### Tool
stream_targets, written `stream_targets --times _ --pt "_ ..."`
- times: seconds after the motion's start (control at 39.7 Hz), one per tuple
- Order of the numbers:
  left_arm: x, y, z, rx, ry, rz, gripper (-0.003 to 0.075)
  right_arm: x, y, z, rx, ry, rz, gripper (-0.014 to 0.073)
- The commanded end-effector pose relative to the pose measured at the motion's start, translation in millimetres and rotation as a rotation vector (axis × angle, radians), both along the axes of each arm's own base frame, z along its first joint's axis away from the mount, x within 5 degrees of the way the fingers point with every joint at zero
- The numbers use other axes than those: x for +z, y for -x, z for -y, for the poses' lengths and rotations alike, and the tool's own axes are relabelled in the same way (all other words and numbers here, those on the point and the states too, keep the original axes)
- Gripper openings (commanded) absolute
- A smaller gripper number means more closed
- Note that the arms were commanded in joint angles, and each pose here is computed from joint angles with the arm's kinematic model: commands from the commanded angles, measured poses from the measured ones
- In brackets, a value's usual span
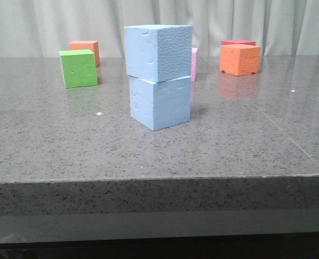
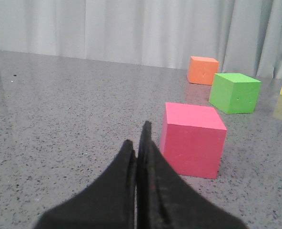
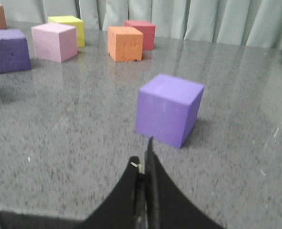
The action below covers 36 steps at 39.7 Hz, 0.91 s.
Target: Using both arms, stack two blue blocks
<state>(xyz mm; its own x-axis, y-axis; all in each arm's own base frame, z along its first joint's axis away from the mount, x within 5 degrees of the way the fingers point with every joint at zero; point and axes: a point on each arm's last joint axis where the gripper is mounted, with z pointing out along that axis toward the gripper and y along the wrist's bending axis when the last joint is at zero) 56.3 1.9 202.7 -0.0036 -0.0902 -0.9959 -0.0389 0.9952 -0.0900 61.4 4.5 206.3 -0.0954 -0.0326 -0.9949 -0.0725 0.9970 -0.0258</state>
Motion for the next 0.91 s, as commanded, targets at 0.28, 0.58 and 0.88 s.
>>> stream_targets --times 0.28,0.58,0.88 --pt "8.0 1.6 -0.4 0.005 0.010 0.098 -0.0020 -11.3 6.4 0.6 -0.006 -0.010 0.054 -0.0038" --pt "8.0 1.6 -0.4 0.005 0.010 0.098 -0.0020 -11.3 6.4 0.6 -0.006 -0.010 0.053 -0.0038" --pt "8.0 1.6 -0.4 0.005 0.010 0.098 -0.0020 -11.3 6.4 0.6 -0.006 -0.010 0.053 -0.0038"
